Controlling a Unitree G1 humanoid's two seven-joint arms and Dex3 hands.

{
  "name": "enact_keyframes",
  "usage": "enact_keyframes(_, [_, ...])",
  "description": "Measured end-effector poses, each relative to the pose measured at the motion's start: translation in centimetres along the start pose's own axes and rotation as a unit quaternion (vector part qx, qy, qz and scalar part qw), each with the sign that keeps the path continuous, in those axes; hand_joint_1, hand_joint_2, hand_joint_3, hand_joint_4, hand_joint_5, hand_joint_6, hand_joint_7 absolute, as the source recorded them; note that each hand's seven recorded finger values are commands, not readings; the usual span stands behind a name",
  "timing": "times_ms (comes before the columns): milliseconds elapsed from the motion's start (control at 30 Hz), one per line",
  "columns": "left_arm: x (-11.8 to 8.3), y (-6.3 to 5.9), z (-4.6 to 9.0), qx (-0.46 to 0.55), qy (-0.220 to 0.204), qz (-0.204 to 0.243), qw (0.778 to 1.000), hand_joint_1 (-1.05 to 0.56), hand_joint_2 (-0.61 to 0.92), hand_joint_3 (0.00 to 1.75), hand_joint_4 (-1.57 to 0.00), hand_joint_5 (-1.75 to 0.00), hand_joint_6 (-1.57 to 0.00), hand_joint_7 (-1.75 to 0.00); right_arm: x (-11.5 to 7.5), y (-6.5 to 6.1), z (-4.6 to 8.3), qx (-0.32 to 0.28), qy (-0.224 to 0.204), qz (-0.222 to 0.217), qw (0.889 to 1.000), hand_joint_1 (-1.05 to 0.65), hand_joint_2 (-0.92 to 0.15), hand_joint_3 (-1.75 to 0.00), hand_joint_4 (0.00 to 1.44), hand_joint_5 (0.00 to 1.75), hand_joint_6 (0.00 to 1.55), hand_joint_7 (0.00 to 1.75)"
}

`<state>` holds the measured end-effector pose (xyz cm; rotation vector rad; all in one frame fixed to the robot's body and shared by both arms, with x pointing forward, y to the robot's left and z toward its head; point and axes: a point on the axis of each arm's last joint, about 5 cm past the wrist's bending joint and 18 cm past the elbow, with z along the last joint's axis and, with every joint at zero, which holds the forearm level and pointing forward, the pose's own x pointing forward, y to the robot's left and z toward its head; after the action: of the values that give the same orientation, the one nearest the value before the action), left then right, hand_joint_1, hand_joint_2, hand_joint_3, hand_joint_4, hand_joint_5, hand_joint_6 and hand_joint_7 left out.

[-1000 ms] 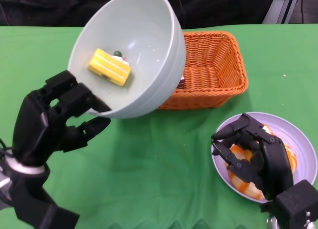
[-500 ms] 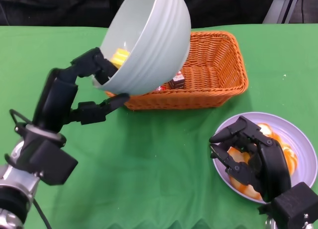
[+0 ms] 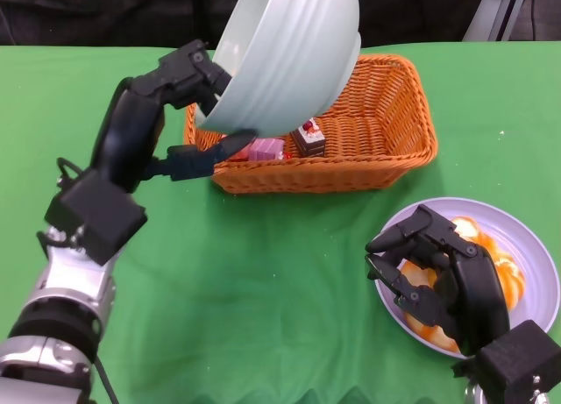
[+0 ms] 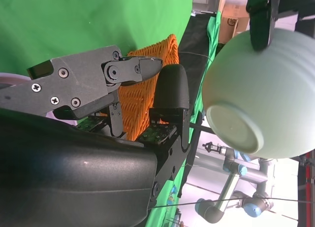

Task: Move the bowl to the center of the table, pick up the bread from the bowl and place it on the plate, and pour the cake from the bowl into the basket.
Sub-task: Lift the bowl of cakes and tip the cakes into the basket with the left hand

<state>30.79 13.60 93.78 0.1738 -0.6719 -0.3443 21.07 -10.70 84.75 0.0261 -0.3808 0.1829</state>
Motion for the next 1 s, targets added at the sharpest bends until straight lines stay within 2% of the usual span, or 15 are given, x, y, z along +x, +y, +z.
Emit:
enact_keyframes(200, [0.3,-0.7,-0.7,-0.082,0.062,0.006,0.995,-0.13,0.6,1.04,-0.73,-1.62,-0.7,-1.56,0.0,0.0,-0.1,-0.002,0.002,-0.003,1.0,-0.17,-0.91,-0.2,0.63,1.51,0.6,1.27])
enact_keyframes(267, [0.5,-0.8,-0.8,-0.125,0.08,0.012,0.989,-0.13,0.53,1.14,-0.78,-1.59,-0.75,-1.51,0.0,0.1,-0.1,-0.004,0.001,-0.003,1.0,-0.17,-0.91,-0.21,0.62,1.52,0.6,1.27])
enact_keyframes(367, [1.0,-0.9,-1.0,-0.19,0.108,0.025,0.975,-0.11,0.51,1.2,-0.81,-1.57,-0.78,-1.49,0.0,0.1,-0.2,-0.007,0.001,0.002,1.0,-0.18,-0.91,-0.21,0.61,1.53,0.59,1.28])
enact_keyframes(700, [2.1,-0.8,-1.1,-0.312,0.166,0.034,0.935,-0.09,0.55,1.19,-0.81,-1.56,-0.79,-1.51,0.1,0.3,-0.3,-0.008,-0.002,0.005,1.0,-0.16,-0.88,-0.25,0.63,1.55,0.59,1.33])
enact_keyframes(1000, [2.3,-0.5,-1.2,-0.347,0.18,0.014,0.921,-0.1,0.5,1.24,-0.83,-1.54,-0.83,-1.47,0.2,0.6,-0.5,-0.012,-0.003,0.001,1.0,-0.17,-0.85,-0.3,0.63,1.56,0.58,1.34])
